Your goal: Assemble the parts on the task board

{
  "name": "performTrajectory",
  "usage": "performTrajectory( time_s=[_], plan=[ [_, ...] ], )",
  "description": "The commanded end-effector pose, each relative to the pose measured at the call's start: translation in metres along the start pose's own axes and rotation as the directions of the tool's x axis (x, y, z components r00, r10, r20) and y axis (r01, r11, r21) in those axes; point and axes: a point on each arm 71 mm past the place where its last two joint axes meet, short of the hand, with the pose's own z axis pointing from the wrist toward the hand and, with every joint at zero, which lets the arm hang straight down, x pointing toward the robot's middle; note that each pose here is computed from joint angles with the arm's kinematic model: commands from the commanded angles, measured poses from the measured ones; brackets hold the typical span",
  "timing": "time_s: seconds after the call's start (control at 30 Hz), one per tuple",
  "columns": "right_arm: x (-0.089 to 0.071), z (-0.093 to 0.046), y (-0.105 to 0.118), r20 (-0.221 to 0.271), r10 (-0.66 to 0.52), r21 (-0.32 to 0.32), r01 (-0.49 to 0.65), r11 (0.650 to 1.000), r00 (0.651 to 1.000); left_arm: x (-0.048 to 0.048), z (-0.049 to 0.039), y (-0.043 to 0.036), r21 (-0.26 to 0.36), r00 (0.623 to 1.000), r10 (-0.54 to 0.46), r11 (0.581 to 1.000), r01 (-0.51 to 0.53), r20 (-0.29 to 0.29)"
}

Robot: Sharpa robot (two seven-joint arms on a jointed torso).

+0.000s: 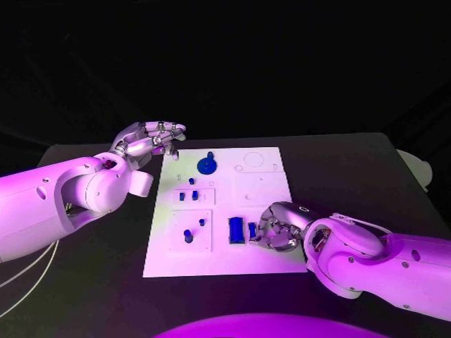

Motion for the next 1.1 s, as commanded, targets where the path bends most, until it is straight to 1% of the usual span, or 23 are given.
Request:
performTrajectory(
  time_s=[0.03,0.13,0.2,0.27,0.3,0.37,0.47,0.5,0.53,0.57,0.63,0.77,0.87,0.93,1.1],
  plan=[
    [-0.002,-0.003,0.000,0.035,0.004,-0.019,-0.003,1.000,0.999,0.0019,0.0002,-0.0012,0.009,1.000,-0.009,1.000,0.009,-0.013],
    [-0.006,-0.007,0.001,0.059,0.059,-0.055,-0.055,0.997,0.997,0.0018,0.0002,-0.0012,0.010,1.000,-0.009,1.000,0.009,-0.012],
    [-0.011,-0.008,0.001,0.077,0.106,-0.092,-0.099,0.991,0.991,0.0017,0.0004,-0.0011,0.010,1.000,-0.010,1.000,0.010,-0.012],
    [-0.018,-0.010,0.002,0.101,0.178,-0.149,-0.162,0.976,0.979,0.0013,0.0010,-0.0007,0.010,1.000,-0.013,1.000,0.013,-0.011],
    [-0.020,-0.010,0.002,0.109,0.202,-0.163,-0.183,0.969,0.973,0.0010,0.0012,-0.0004,0.010,1.000,-0.014,1.000,0.014,-0.010],
    [-0.028,-0.009,0.001,0.125,0.278,-0.202,-0.250,0.947,0.952,0.0002,0.0019,0.0012,0.009,1.000,-0.014,1.000,0.014,-0.008],
    [-0.042,-0.001,-0.008,0.149,0.413,-0.247,-0.371,0.895,0.898,-0.0026,0.0042,0.0043,0.010,1.000,-0.018,1.000,0.018,0.005],
    [-0.048,0.003,-0.014,0.154,0.463,-0.259,-0.417,0.871,0.873,-0.0037,0.0056,0.0056,0.012,1.000,-0.018,1.000,0.018,0.012],
    [-0.052,0.007,-0.017,0.157,0.492,-0.264,-0.444,0.856,0.856,-0.0045,0.0065,0.0064,0.013,1.000,-0.019,1.000,0.018,0.016],
    [-0.057,0.012,-0.022,0.162,0.529,-0.268,-0.479,0.836,0.833,-0.0057,0.0078,0.0076,0.015,1.000,-0.019,1.000,0.019,0.023],
    [-0.072,0.026,-0.036,0.176,0.611,-0.275,-0.558,0.783,0.772,-0.0093,0.0101,0.0116,0.020,0.999,-0.022,1.000,0.021,0.046],
    [-0.093,0.048,-0.056,0.204,0.699,-0.293,-0.638,0.712,0.686,-0.0142,0.0146,0.0178,0.030,0.996,-0.024,0.999,0.022,0.081],
    [-0.108,0.065,-0.069,0.223,0.746,-0.315,-0.678,0.665,0.628,-0.0181,0.0184,0.0239,0.036,0.993,-0.030,0.999,0.026,0.110],
    [-0.115,0.074,-0.074,0.230,0.765,-0.331,-0.690,0.643,0.602,-0.0201,0.0201,0.0275,0.039,0.991,-0.035,0.999,0.030,0.126],
    [-0.129,0.094,-0.084,0.241,0.795,-0.361,-0.708,0.606,0.557,-0.0247,0.0254,0.0344,0.047,0.985,-0.048,0.998,0.041,0.168]
  ],
)
